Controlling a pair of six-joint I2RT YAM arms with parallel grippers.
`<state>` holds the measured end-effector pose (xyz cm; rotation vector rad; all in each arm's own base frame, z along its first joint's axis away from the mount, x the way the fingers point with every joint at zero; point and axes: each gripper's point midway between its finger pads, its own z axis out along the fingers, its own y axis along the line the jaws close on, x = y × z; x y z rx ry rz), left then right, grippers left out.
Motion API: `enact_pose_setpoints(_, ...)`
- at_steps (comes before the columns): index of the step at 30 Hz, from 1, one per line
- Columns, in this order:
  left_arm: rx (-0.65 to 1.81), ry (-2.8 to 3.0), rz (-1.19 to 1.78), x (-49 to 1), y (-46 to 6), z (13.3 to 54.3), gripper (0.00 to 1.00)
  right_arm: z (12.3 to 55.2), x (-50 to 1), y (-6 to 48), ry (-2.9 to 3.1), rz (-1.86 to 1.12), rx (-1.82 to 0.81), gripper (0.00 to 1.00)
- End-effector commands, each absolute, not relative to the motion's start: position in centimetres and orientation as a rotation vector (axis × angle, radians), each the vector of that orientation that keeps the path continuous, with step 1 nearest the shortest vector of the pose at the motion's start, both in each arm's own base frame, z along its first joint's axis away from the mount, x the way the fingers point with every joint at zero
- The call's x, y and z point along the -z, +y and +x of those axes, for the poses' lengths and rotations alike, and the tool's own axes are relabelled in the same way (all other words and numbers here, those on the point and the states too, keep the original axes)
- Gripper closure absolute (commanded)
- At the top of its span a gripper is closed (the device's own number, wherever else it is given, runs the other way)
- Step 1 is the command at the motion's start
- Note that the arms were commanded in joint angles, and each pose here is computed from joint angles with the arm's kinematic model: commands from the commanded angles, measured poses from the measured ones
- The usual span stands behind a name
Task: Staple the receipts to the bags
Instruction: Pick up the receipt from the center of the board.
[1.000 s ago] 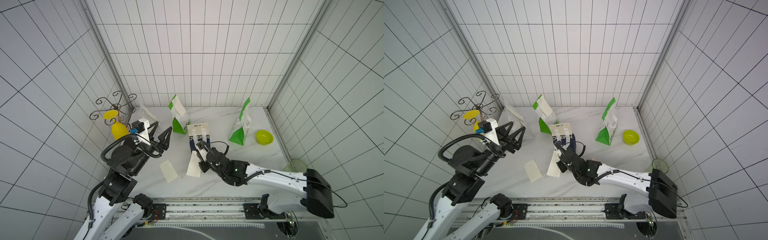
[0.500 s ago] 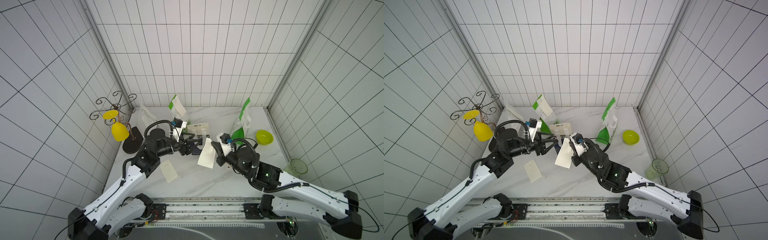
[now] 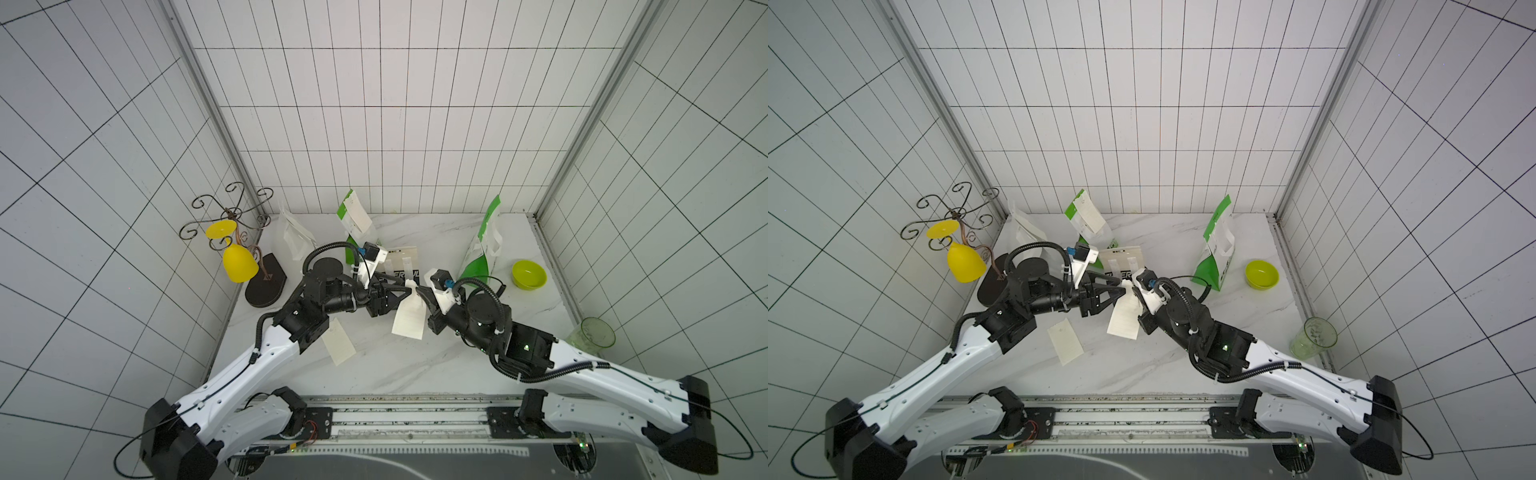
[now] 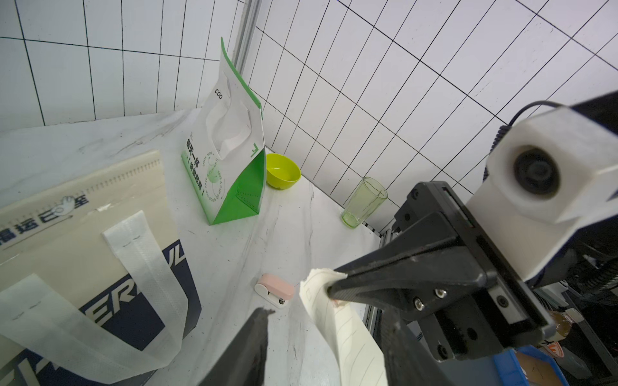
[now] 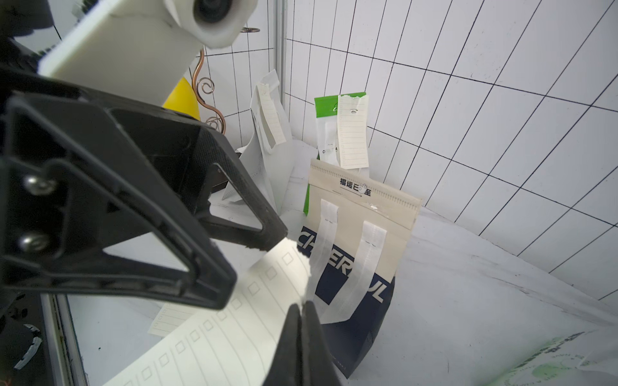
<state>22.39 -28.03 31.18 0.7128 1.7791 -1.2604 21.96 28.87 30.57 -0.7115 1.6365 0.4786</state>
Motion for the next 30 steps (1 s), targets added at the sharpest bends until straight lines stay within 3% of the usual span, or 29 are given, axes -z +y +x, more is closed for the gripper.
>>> enact_pose_setpoints(1,1.279,1.75,0.738,-31.7,-28.3,22.0,0.55,22.0,-36.4,29.4,1.515,-0.661,-0.545,1.0)
enact_pose_setpoints(10,1.279,1.757,0.735,-31.3,-28.3,22.0,1.0,21.9,-37.1,29.5,1.499,-0.634,-0.583,1.0)
enact_pose_setpoints(13,1.266,1.761,0.723,-31.3,-28.1,22.2,1.0,22.0,-37.0,29.4,1.509,-0.625,-0.593,1.0)
enact_pose_setpoints(14,1.248,1.756,0.711,-31.4,-27.9,22.3,1.0,22.1,-37.0,29.2,1.513,-0.618,-0.6,0.94)
enact_pose_setpoints(16,1.215,1.735,0.685,-32.0,-27.3,22.4,1.0,22.1,-37.0,28.6,1.521,-0.609,-0.635,0.62)
enact_pose_setpoints(18,1.201,1.701,0.671,-32.6,-26.8,22.3,1.0,22.0,-37.4,27.8,1.516,-0.597,-0.693,0.47)
enact_pose_setpoints(24,1.207,1.645,0.675,-34.0,-26.3,21.5,1.0,21.2,-37.0,26.5,1.516,-0.647,-0.922,0.37)
enact_pose_setpoints(30,1.257,1.583,0.705,-35.1,-26.3,20.3,1.0,17.7,-37.8,27.8,1.391,-0.861,-1.179,0.36)
